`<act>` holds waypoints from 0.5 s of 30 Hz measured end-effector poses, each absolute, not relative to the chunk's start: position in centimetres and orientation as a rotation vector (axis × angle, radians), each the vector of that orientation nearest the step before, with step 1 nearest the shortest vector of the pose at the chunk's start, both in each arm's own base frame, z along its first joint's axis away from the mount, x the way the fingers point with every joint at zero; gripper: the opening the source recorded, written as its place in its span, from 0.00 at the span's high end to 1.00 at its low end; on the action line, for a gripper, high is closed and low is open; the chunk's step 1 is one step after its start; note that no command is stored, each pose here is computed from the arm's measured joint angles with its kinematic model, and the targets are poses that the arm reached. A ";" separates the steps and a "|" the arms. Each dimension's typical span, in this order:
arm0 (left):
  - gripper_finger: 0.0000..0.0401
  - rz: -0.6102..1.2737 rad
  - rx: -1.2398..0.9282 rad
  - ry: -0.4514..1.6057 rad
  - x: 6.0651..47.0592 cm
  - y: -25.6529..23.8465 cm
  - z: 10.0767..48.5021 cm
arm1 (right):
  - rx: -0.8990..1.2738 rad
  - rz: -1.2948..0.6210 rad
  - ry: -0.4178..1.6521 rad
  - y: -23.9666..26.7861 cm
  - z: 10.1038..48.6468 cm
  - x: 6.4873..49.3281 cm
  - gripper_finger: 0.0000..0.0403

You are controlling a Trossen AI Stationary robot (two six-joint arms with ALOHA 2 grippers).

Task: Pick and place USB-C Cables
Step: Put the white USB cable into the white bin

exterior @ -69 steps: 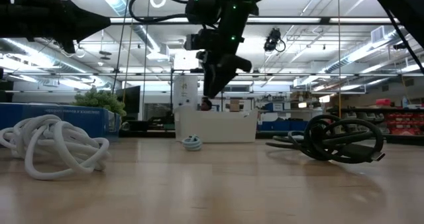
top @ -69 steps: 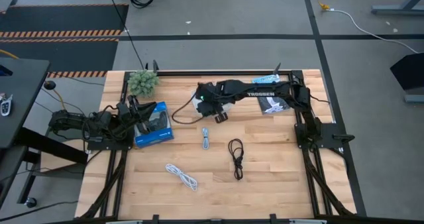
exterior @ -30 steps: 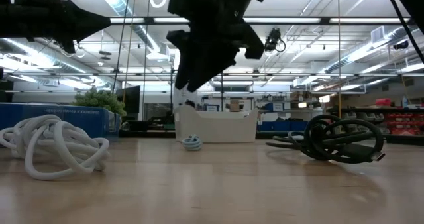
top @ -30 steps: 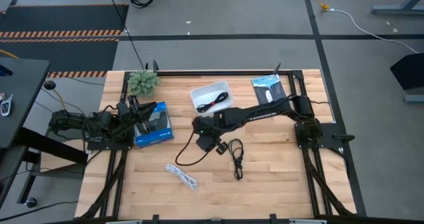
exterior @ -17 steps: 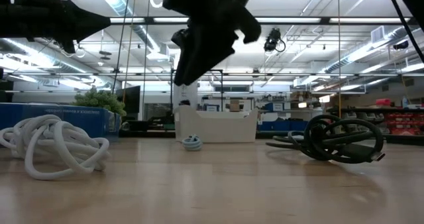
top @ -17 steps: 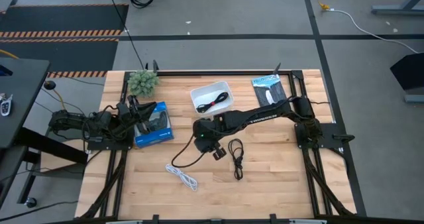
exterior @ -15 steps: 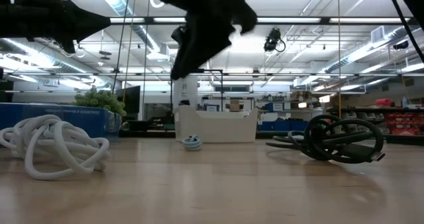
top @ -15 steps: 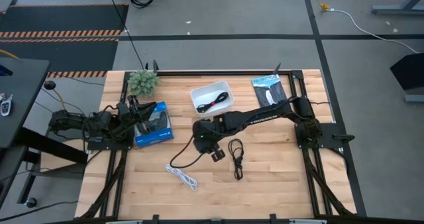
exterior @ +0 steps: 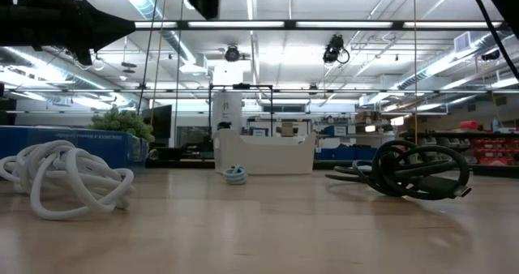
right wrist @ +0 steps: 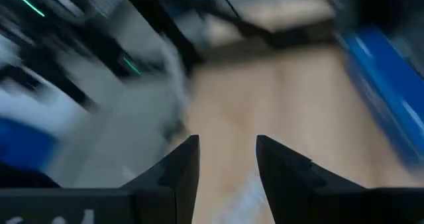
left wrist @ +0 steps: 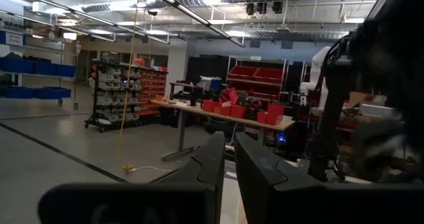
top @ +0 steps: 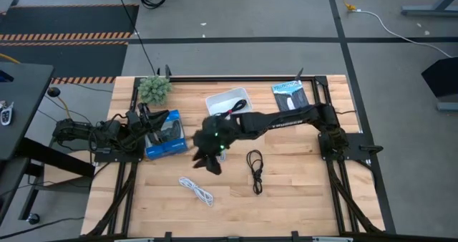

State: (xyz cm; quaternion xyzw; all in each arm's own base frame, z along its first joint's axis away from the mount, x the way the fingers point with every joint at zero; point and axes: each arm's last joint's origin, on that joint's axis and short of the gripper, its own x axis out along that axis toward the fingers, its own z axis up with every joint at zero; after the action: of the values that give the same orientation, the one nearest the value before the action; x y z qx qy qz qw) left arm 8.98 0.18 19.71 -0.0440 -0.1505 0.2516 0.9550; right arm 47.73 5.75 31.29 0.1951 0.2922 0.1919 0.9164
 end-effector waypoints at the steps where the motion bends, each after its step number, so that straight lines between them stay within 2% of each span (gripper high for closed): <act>1: 0.89 0.511 -0.090 -0.306 9.0 0.2 19.7 | 0.440 0.431 0.554 5.7 32.2 47.9 0.61; 7: 0.89 0.511 -0.090 -0.306 9.0 0.2 19.7 | 0.478 0.629 0.322 5.8 36.7 48.3 0.61; 15: 0.89 0.511 -0.090 -0.306 9.0 0.2 19.7 | 0.419 0.661 0.056 8.3 40.5 47.8 0.61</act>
State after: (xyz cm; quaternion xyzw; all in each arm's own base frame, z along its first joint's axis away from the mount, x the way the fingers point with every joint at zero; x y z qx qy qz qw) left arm 8.98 0.18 19.71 -0.0442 -0.1505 0.2516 0.9550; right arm 47.78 8.34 40.54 0.2043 0.0271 0.3221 0.9240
